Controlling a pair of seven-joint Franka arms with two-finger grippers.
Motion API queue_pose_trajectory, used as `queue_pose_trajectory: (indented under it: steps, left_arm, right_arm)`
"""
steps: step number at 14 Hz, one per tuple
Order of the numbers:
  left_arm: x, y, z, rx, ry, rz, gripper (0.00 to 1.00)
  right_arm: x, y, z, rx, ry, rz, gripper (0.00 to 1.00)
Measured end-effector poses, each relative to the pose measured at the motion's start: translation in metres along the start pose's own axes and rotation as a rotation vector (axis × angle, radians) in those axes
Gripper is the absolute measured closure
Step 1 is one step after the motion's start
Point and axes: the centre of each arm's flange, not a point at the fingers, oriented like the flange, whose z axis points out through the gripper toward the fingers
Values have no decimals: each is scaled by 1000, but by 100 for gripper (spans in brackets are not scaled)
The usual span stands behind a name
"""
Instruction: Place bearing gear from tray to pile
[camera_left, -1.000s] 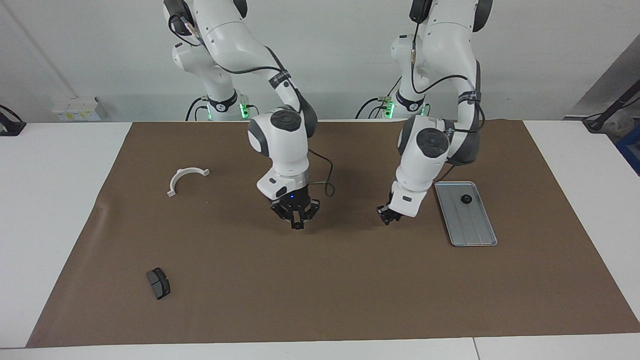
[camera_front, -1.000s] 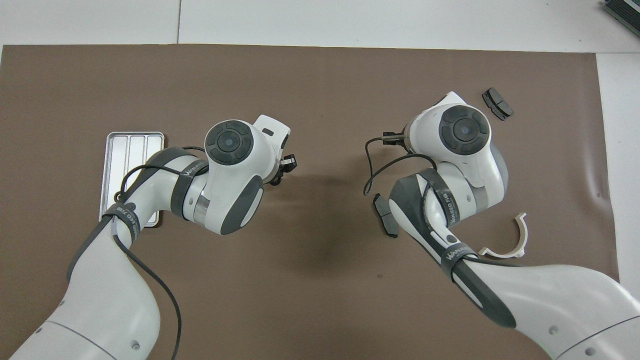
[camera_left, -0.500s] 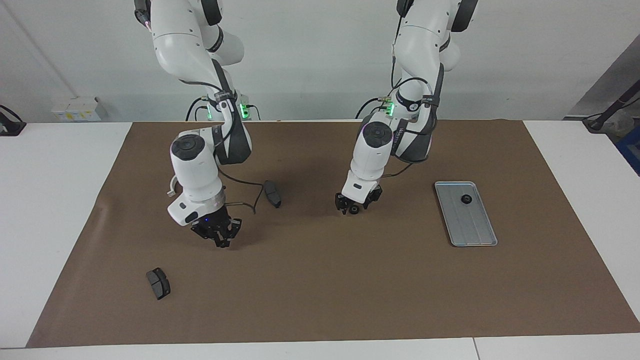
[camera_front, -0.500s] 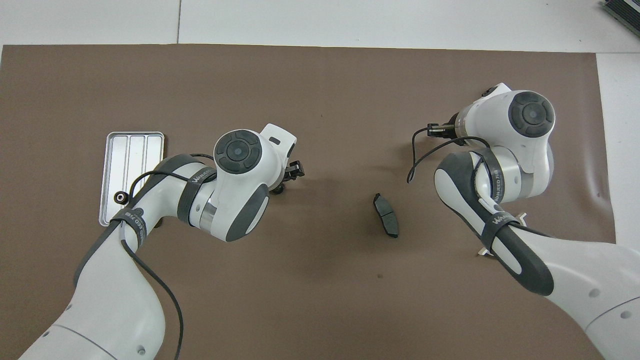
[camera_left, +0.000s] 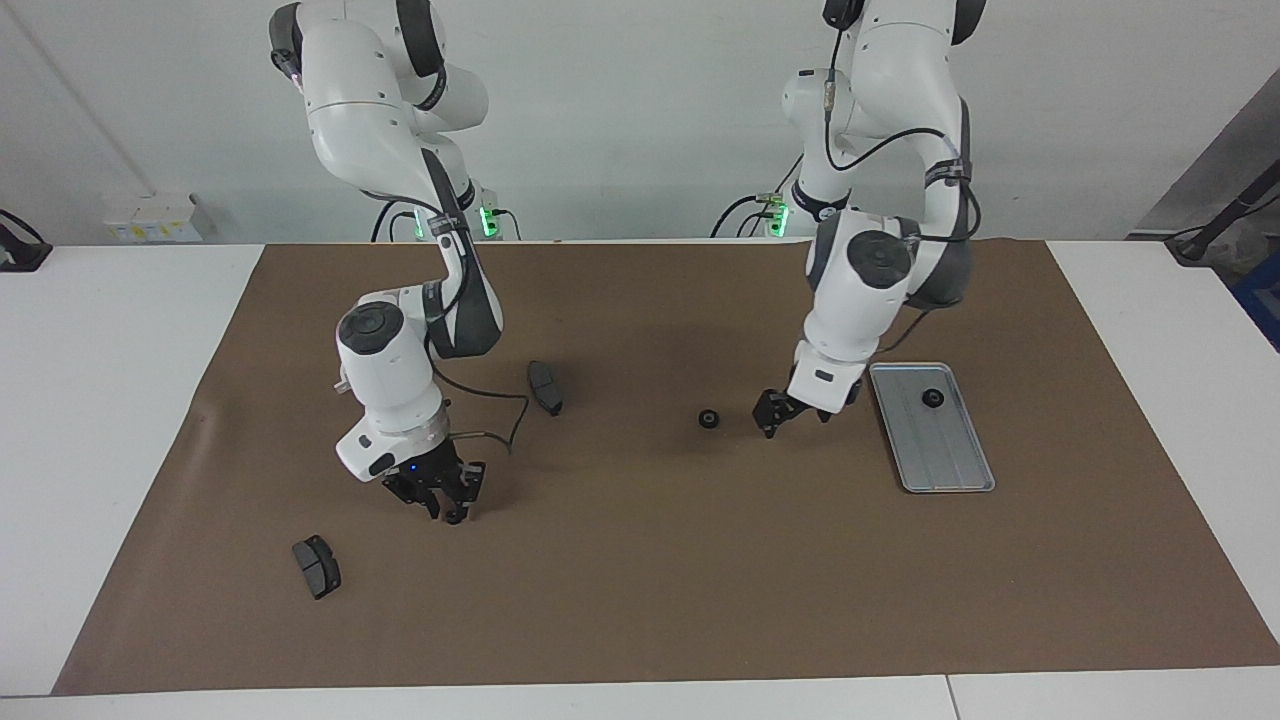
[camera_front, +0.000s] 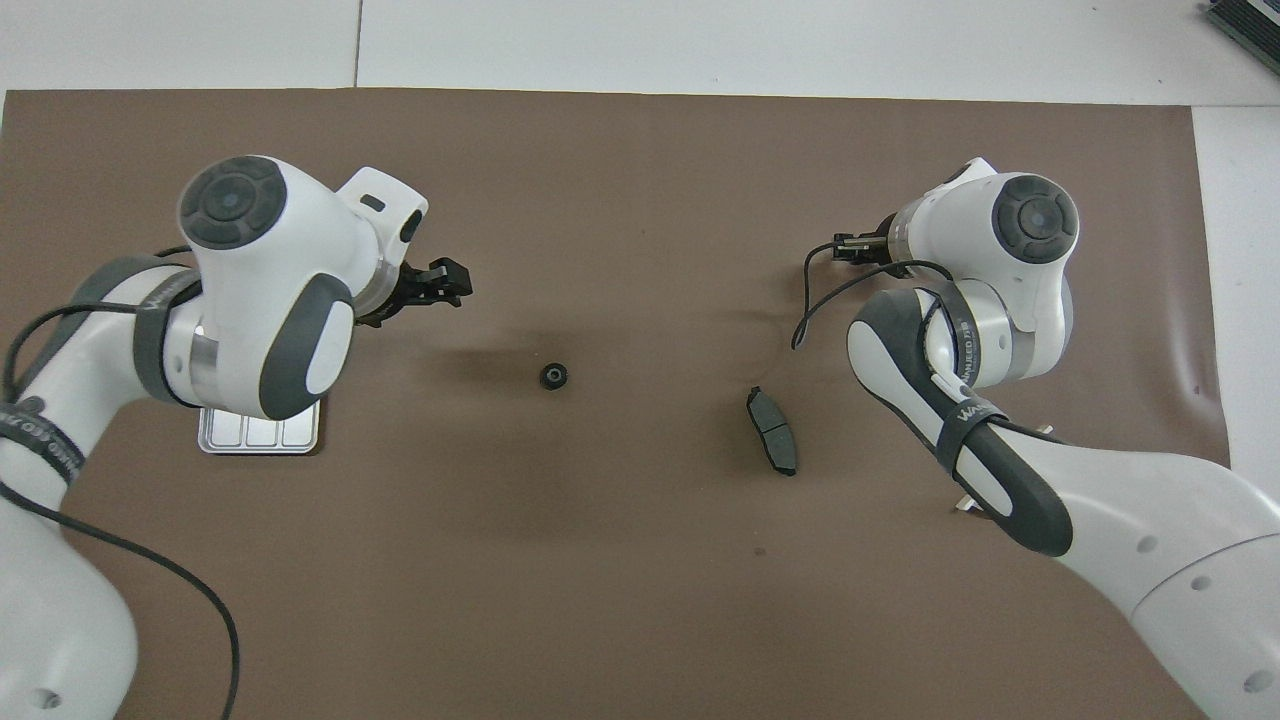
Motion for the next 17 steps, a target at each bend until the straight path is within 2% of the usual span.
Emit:
queue_pose_trajectory:
  steps: [1,3,8,11,12,15,17]
  left_arm:
    - [6,-26,-4,4,-17,52,0]
    - [15,-73,-2,5,-42,154,0]
    - [14,-167,28,-7,-112,347,0]
    - [7,-188,45,-11,-132,342,4]
    - [4,-195,51,-11,-135,332,9]
    - [0,-209,59,-12,-135,313,14]
    - [-1,-210,62,-12,-133,310,17]
  right_arm:
    - [2,-4,-4,3,7,-5,22]
    - [3,-21,-20,12,14,-23,1]
    - [-16,-109,-75,41,4,-8,0]
    - [-36,-170,-88,58,-9,16,0]
    - [-42,-190,-94,59,-13,18,0]
    - [-61,-244,-114,41,-11,22,0]
    - [-80,-278,-109,41,-20,27,0]
